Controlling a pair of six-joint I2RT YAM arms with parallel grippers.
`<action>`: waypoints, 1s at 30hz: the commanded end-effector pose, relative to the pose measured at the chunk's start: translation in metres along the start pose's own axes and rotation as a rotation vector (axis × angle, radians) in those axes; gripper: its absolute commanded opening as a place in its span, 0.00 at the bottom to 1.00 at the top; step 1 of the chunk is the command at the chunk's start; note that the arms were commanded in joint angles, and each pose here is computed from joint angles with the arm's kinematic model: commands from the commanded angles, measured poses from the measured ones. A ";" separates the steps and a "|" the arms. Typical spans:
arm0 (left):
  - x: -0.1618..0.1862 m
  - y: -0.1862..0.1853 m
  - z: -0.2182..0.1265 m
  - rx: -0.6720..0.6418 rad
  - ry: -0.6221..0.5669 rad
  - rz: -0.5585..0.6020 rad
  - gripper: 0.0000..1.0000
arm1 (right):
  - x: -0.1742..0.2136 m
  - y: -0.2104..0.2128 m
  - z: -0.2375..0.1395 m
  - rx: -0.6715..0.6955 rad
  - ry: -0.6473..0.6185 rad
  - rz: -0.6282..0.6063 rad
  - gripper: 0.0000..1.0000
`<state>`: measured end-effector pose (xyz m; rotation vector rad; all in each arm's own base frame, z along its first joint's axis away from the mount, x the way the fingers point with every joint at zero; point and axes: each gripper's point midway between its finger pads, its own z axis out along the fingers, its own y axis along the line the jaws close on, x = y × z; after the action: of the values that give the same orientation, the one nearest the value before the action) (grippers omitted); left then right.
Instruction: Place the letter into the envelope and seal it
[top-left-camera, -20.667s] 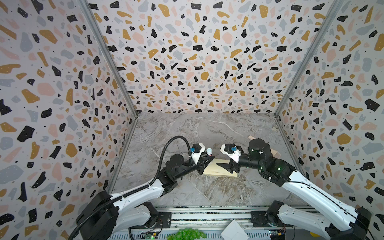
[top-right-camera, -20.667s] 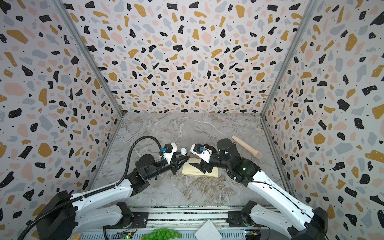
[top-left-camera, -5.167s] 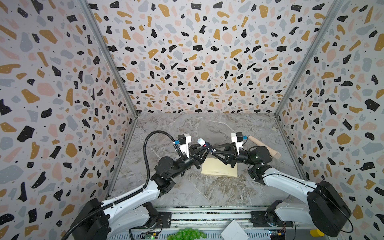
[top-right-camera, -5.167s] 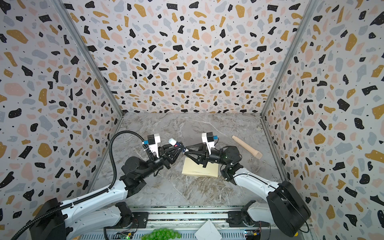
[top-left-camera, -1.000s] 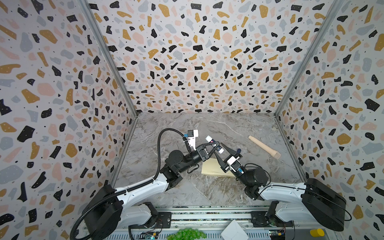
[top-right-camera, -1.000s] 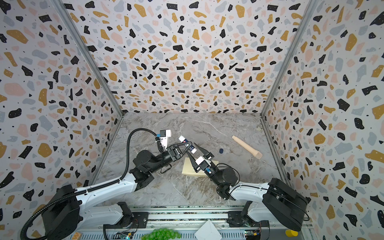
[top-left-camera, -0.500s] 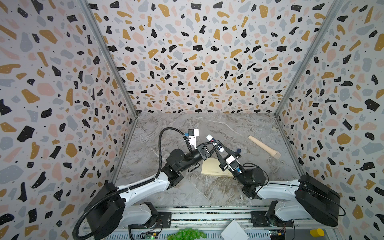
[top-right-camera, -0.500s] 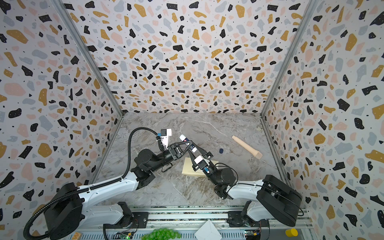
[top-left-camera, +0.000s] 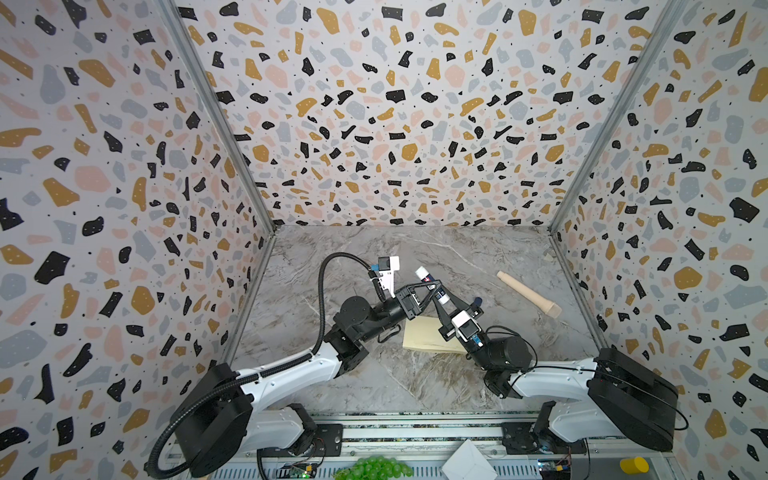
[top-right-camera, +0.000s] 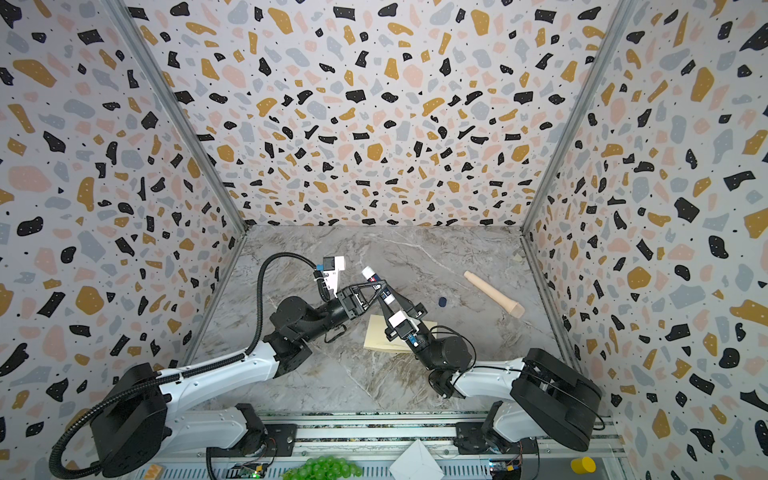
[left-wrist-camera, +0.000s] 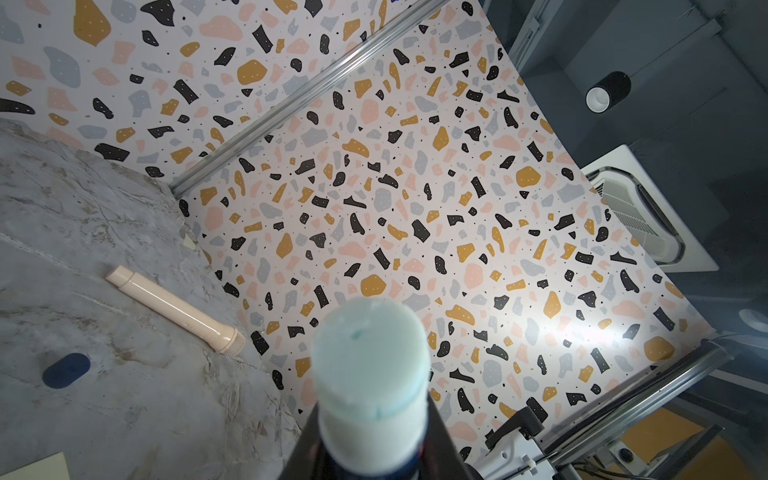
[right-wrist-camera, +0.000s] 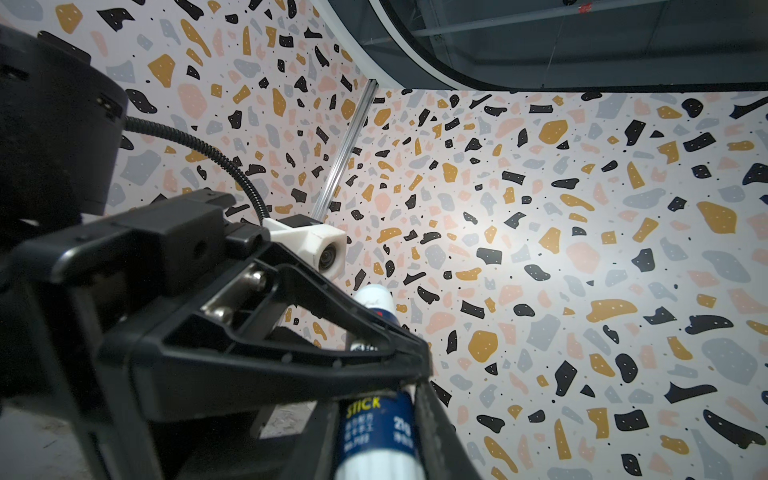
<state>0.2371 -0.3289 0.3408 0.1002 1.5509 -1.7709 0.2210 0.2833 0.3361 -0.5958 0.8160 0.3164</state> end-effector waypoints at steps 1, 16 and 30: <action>-0.005 -0.029 0.004 0.066 0.009 0.113 0.35 | 0.001 -0.006 -0.004 0.024 0.028 0.000 0.00; -0.024 -0.003 -0.021 -0.284 0.073 0.689 0.83 | 0.066 -0.046 -0.033 0.095 0.495 0.253 0.00; 0.024 0.065 -0.025 -0.373 0.324 0.871 0.86 | 0.143 -0.091 -0.104 0.345 1.201 0.247 0.00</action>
<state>0.2522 -0.3102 0.2825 0.6834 1.6836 -0.8368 0.3050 0.1811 0.2393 -0.3776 1.8717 0.1526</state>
